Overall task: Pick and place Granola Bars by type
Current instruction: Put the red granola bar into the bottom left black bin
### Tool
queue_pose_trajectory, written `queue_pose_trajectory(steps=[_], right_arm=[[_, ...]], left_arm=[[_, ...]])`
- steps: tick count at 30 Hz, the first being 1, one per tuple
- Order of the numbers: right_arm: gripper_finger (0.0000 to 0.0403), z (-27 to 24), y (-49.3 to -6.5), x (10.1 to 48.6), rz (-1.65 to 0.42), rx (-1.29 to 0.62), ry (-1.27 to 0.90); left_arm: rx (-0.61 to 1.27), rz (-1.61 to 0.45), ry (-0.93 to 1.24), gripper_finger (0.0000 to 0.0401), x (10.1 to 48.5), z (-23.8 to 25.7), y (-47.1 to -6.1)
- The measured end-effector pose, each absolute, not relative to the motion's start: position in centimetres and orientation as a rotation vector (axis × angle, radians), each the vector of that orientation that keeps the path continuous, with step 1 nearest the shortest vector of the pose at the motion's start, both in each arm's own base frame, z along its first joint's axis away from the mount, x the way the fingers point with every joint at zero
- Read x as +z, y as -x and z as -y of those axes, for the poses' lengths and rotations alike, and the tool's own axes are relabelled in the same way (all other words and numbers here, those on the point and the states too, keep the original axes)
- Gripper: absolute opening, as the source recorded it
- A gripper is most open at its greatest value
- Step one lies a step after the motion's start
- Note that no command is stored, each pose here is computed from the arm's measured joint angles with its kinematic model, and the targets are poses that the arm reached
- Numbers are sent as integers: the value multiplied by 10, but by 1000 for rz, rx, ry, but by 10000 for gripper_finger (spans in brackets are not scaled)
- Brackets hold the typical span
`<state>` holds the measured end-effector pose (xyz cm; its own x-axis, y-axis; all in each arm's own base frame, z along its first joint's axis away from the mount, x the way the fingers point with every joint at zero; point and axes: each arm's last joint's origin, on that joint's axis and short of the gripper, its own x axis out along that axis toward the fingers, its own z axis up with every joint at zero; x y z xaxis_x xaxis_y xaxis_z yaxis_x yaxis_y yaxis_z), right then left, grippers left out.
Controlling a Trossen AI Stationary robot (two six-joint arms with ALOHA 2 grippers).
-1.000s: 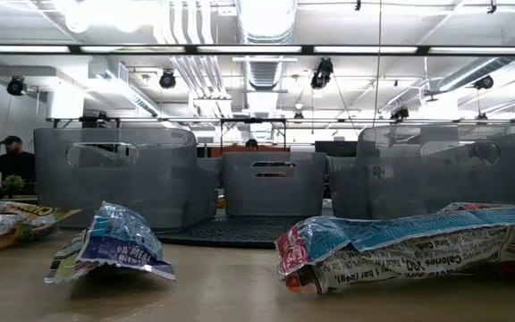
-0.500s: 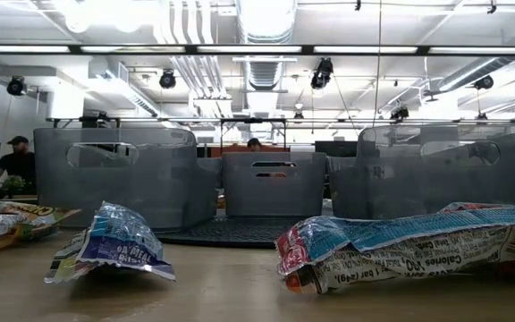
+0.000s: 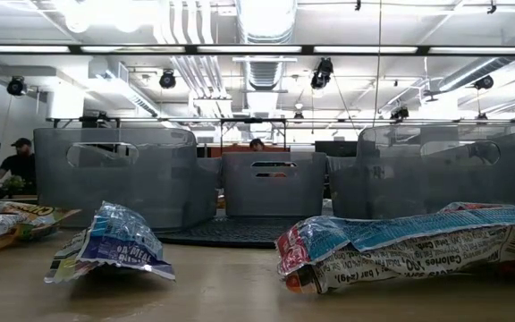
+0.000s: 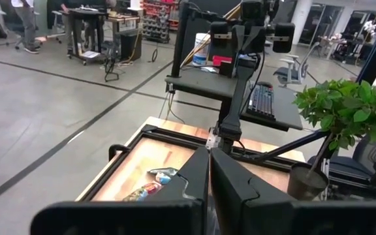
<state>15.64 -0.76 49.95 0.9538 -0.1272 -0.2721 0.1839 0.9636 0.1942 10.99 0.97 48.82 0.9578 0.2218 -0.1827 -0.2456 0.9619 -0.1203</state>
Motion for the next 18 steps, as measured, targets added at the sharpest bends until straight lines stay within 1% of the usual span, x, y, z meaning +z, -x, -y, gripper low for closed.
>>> queue_pose_trajectory(steps=[3, 6, 11, 15, 18], right_arm=[[13, 8, -159, 498, -276, -175, -231], [28, 8, -163, 495, -298, -181, -229], [72, 9, -170, 492, -320, -199, -224], [110, 9, -174, 490, -330, -206, -229], [130, 9, -174, 491, -328, -205, -226]], left_arm=[[238, -171, 142, 0, 488, -10, -111], [238, -171, 140, 0, 488, -10, -111], [241, -169, 143, 3, 488, -10, -111], [254, -174, 142, 20, 488, -10, -110], [256, -189, 137, 32, 486, -10, -110]])
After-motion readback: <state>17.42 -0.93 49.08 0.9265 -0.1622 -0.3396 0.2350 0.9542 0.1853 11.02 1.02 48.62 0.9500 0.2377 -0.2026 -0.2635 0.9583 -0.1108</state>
